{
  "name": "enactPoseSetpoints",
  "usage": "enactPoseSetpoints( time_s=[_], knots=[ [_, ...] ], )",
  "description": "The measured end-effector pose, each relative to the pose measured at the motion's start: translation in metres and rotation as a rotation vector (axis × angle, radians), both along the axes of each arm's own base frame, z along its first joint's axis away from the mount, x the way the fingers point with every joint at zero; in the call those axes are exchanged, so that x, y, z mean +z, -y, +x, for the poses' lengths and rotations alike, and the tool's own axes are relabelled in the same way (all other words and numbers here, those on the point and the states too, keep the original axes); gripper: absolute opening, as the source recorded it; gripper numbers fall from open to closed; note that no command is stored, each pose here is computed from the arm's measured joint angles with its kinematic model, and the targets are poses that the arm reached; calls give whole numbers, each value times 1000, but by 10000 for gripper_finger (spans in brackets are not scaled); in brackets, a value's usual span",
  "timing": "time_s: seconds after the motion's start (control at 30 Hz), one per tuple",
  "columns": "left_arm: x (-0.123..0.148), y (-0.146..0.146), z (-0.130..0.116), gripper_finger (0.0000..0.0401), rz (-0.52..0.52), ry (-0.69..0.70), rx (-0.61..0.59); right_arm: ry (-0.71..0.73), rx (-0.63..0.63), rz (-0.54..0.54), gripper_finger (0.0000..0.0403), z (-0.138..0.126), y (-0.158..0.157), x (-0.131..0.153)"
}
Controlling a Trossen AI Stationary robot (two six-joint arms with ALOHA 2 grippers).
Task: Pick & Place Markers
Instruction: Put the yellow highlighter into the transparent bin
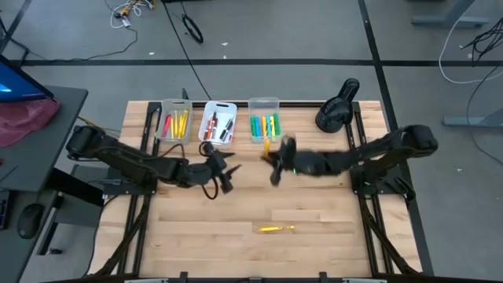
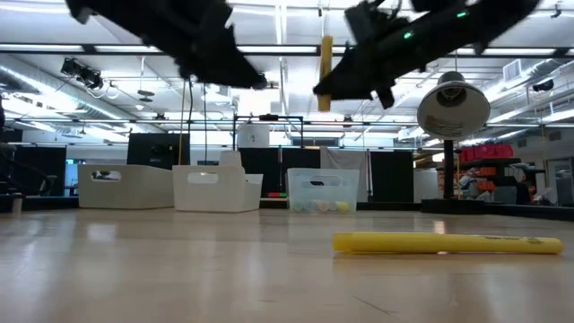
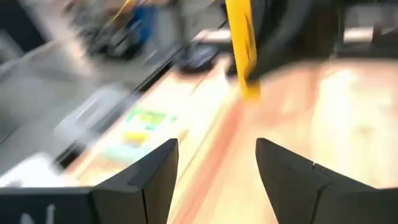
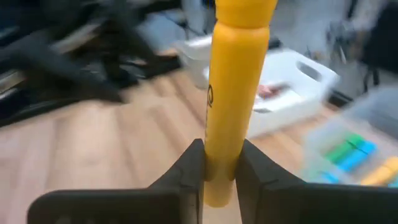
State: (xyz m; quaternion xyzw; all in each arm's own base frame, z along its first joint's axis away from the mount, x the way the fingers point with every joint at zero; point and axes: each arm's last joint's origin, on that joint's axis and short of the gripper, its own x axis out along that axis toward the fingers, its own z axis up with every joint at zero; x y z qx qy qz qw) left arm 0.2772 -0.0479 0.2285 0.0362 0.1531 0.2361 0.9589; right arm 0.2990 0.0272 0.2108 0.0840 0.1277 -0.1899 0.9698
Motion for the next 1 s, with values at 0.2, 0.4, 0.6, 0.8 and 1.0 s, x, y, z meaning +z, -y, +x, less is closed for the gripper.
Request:
enactPoseSetpoints(
  time_s=[0.2,0.4,0.6,0.8,1.0],
  knots=[
    [-16,3,-12,213,-57,-98,130,-139,-95,143,49,17,83,20],
    [-25,4,-8,198,-49,-130,135,-259,-203,327,49,38,163,10],
    [-26,4,-8,190,-45,-138,134,-304,-251,530,53,55,202,-22],
    [-26,5,-8,190,-45,-138,132,-353,-295,598,64,59,207,-43],
    [-26,6,-8,190,-46,-138,127,-407,-313,623,71,55,205,-48]
  ],
)
